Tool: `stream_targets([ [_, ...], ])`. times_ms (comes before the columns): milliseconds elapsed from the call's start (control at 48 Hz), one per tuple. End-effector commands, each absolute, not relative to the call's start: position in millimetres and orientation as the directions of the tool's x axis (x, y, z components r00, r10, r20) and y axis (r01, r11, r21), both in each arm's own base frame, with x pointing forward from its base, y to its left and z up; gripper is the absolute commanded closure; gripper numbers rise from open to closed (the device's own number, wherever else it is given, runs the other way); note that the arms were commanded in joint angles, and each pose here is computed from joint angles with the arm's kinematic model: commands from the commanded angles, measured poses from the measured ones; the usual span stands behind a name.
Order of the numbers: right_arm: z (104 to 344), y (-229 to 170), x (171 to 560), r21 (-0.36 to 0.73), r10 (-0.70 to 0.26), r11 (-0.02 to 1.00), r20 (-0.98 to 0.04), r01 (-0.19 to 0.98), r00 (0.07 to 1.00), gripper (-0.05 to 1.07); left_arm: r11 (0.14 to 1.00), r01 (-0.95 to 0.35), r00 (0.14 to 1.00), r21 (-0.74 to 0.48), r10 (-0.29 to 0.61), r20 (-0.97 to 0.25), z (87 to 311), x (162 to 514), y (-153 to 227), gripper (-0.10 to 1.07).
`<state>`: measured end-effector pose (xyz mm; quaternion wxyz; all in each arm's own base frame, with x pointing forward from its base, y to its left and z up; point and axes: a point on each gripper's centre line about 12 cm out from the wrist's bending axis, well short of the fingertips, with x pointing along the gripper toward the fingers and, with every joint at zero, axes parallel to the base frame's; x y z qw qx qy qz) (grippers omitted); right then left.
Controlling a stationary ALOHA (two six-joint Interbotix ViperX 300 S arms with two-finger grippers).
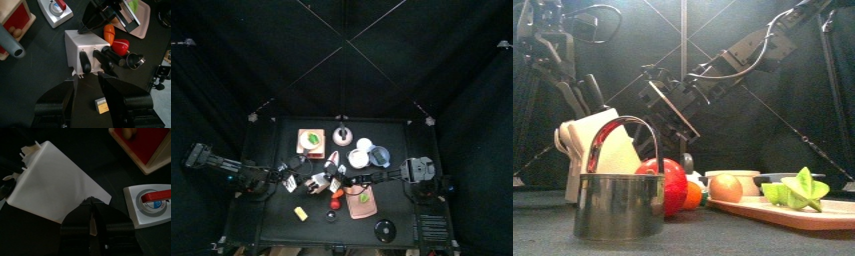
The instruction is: Put cleaver back in holder
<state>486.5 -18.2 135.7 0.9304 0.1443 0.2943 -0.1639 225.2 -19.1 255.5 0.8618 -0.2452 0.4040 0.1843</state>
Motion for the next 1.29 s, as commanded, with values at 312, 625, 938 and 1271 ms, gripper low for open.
stream_targets([
  [312, 153.0, -19.6, 491.0, 0.184, -0.222, 0.906, -0.562, 0.382, 0.797, 0.59, 0.812, -0.497, 0.655, -0.307, 0.119, -0.746, 264.9, 216.5, -14.9, 0.21],
  [625, 166.9, -20.1, 488.0, 0.19, -0.226, 0.906, -0.541, 0.379, 0.81, 0.59, 0.844, -0.451, 0.715, -0.29, 0.147, -0.684, 272.3, 206.4, -8.8, 0.21],
  [938, 179.3, -21.5, 478.0, 0.183, -0.237, 0.907, -0.524, 0.38, 0.818, 0.59, 0.896, -0.328, 0.796, -0.299, 0.092, -0.598, 276.0, 208.4, -14.1, 0.21],
  [1271, 184.6, -23.6, 469.2, 0.181, -0.253, 0.901, -0.521, 0.395, 0.815, 0.59, 0.913, -0.3, 0.805, -0.278, 0.086, -0.587, 268.1, 205.4, -13.0, 0.21],
])
